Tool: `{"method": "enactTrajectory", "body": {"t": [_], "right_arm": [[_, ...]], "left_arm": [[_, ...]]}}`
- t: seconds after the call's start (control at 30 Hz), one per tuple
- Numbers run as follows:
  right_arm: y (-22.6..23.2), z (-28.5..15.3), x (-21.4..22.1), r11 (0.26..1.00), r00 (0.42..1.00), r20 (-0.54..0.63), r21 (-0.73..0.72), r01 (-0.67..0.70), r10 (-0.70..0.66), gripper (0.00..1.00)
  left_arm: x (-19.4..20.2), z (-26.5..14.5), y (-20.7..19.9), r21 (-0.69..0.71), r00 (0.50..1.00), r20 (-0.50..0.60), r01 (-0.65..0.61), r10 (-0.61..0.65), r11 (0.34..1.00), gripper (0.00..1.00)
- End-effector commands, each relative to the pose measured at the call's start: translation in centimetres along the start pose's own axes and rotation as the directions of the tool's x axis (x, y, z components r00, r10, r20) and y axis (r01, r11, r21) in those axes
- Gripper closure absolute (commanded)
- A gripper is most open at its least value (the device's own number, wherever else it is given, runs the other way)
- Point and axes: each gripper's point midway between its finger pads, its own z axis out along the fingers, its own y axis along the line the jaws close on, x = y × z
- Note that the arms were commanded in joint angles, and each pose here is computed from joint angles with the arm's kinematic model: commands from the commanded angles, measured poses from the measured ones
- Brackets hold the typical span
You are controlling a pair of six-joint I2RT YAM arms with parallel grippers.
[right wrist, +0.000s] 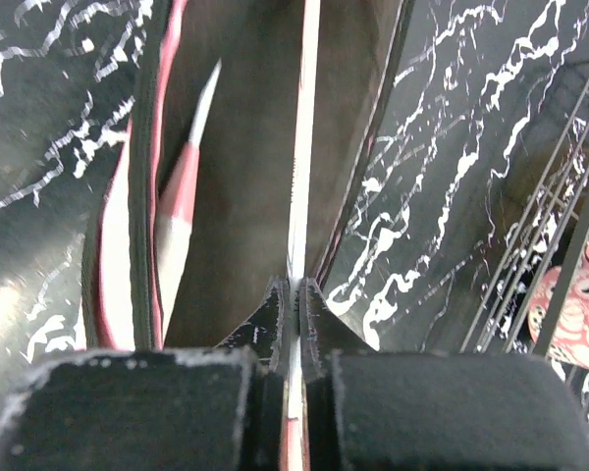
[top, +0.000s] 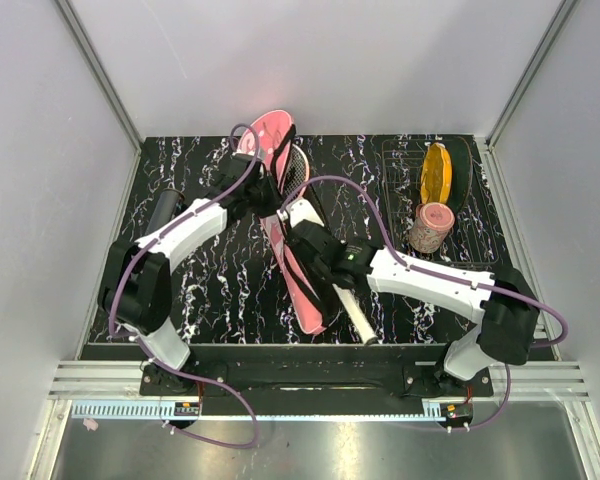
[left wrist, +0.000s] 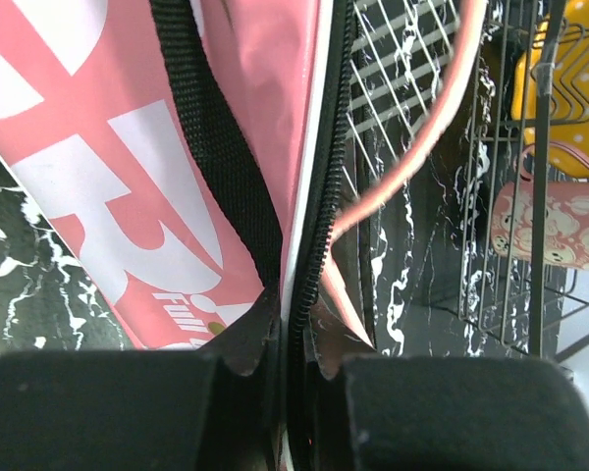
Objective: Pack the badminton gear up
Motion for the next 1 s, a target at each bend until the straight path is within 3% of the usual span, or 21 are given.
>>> {"method": "enactTrajectory", "body": {"t": [0.0, 0.37, 0.63, 0.77, 0.83, 0.87, 0.97], "right_arm": [[0.6, 0.2, -7.2, 0.988, 0.962, 0.225, -0.06, -0.141, 0.151, 1.0], [-2.5, 8.2, -9.7, 0.92, 0.868, 0.308, -0.098, -0.379, 0.39, 1.0], [-1.0, 12.4, -10.2, 0.919, 0.876, 0.276, -0.108, -0.38, 0.395, 1.0], [0.2, 12.2, -9.1, 0.907, 0.884, 0.213, -0.161, -0.389, 0.416, 1.0], [0.5, 11.0, -8.4, 0.897, 0.889, 0.161, -0.19, -0.399, 0.429, 0.88], [0.7, 10.6, -7.2, 0.902, 0.906, 0.108, -0.196, -0.384, 0.409, 0.71], [0.9, 8.2, -4.6, 0.909, 0.934, -0.015, -0.222, -0.352, 0.358, 0.51]], "left_arm": [[-1.4, -3.0, -6.5, 0.255, 0.998, 0.069, -0.013, -0.005, 0.967, 1.0], [0.4, -4.2, -8.6, 0.363, 0.999, 0.026, 0.021, -0.033, 0.932, 1.0], [0.4, -4.3, -9.2, 0.379, 0.999, 0.019, 0.024, -0.034, 0.925, 1.0], [0.6, -4.1, -8.9, 0.373, 0.999, 0.024, 0.027, -0.039, 0.928, 1.0], [0.6, -3.8, -8.6, 0.364, 0.999, 0.025, 0.027, -0.039, 0.931, 1.0], [0.5, -3.7, -8.5, 0.358, 0.999, 0.03, 0.027, -0.04, 0.933, 1.0], [0.5, -3.2, -8.0, 0.333, 0.999, 0.038, 0.018, -0.033, 0.943, 1.0]]}}
